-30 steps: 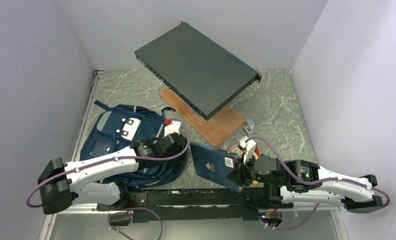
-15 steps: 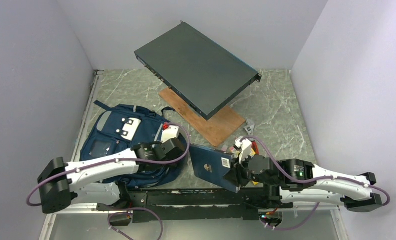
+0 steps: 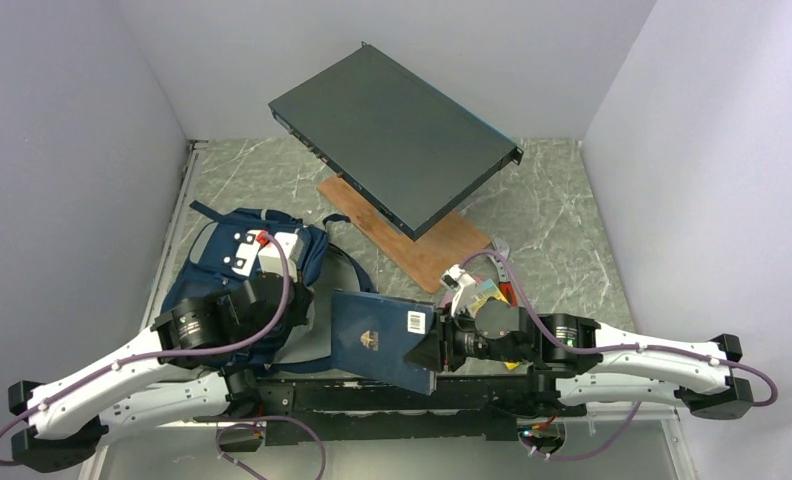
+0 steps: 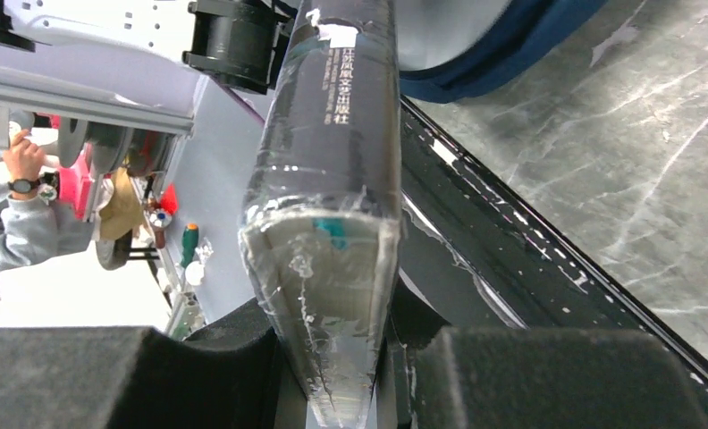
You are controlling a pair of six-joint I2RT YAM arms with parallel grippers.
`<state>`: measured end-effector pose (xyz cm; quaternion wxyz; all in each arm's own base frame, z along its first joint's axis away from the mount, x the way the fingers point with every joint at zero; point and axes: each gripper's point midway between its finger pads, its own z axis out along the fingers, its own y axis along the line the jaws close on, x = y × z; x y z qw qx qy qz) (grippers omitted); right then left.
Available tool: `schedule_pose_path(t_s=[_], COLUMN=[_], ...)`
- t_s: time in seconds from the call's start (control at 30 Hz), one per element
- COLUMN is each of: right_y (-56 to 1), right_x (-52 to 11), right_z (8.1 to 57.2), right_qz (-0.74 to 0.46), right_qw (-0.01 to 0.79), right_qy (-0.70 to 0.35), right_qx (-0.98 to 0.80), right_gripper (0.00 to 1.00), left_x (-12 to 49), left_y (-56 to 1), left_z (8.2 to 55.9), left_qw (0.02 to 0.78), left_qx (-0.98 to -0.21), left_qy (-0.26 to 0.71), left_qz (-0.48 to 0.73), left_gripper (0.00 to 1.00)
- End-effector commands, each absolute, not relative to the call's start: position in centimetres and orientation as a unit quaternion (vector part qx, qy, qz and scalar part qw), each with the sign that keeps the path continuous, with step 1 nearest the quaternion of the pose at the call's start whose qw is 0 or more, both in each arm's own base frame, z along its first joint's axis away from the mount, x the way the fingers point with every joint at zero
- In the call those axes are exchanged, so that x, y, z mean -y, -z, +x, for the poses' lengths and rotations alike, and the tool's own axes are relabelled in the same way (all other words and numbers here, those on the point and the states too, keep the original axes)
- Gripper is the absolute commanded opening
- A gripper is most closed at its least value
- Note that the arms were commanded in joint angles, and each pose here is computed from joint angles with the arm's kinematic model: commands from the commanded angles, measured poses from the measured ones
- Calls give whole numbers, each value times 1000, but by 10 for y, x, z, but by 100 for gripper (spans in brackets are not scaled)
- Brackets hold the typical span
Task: Pack the student bag
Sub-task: Place the book in the student bag.
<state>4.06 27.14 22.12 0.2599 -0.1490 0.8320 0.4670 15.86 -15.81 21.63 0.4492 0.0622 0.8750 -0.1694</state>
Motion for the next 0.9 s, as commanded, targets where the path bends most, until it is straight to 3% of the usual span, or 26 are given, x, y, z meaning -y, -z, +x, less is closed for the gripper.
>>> schedule_pose_path(t_s=[0.0,0.2,0.37,0.43,0.87], right_y=[-308,-292,-284,-297,-298], right_x=[-297,-301,-316,-321,-399], right_z=[42,48,56,62,106], right_qz=[-120,-81,-51,-44,20], right_qw=[281,237,145,147,168], right_qy=[-582,-605,-691,-730,-722], right_qx=[-754,-756,-706,-666,-671], right_gripper=[0,0,0,0,0], left_x=[161,151,135,129,140], left_y=[-244,-266,-293,-297,-308], left_z=[159,153,148,146,137], left_qw=[471,483,507,513,526], left_qx=[-855,-844,-826,-823,-796], left_qy=[209,228,238,240,272], left_qz=[49,52,57,51,124], left_gripper=[0,0,0,0,0])
